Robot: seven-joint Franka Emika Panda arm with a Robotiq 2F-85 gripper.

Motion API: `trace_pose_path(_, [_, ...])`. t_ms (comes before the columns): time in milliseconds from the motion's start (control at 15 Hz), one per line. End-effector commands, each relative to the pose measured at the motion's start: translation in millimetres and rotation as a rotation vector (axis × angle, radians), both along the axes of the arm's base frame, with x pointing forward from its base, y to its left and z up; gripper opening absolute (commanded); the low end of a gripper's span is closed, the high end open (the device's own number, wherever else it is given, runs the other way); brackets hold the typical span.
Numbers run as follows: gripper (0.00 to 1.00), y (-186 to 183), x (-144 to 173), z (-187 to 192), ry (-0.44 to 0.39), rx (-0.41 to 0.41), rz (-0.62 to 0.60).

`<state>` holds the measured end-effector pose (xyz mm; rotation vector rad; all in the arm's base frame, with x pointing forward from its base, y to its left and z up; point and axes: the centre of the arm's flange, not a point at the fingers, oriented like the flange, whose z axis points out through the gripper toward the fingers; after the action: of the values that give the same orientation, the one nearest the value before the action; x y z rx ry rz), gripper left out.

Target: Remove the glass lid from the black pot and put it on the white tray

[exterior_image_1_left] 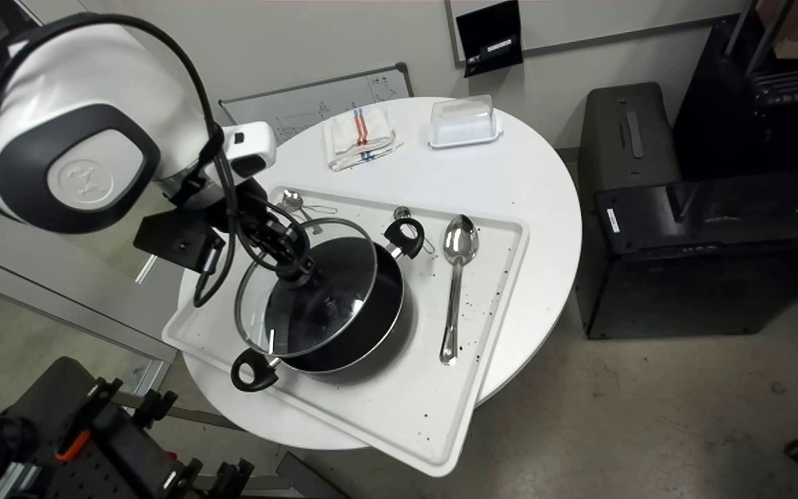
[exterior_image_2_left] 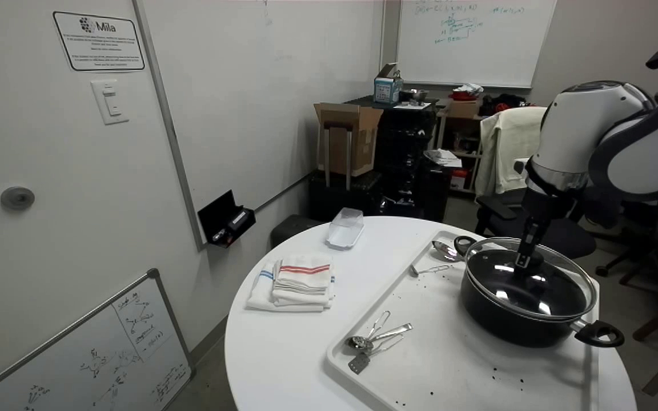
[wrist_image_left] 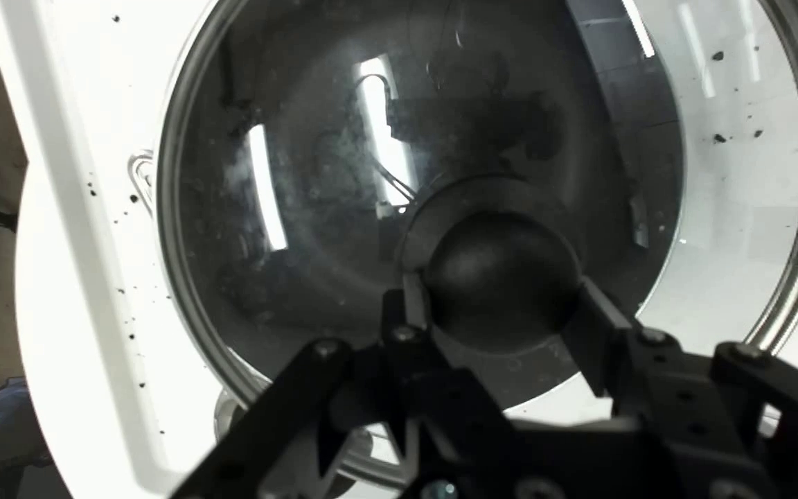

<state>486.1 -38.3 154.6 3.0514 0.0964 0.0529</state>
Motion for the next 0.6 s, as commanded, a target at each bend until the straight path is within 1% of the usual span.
trace_pose_path(0, [0.25, 34, -1, 12, -0.015, -0.029, 0.065])
trace_pose_path(533, [0.25, 130, -1, 6, -0.033, -0.059, 0.248])
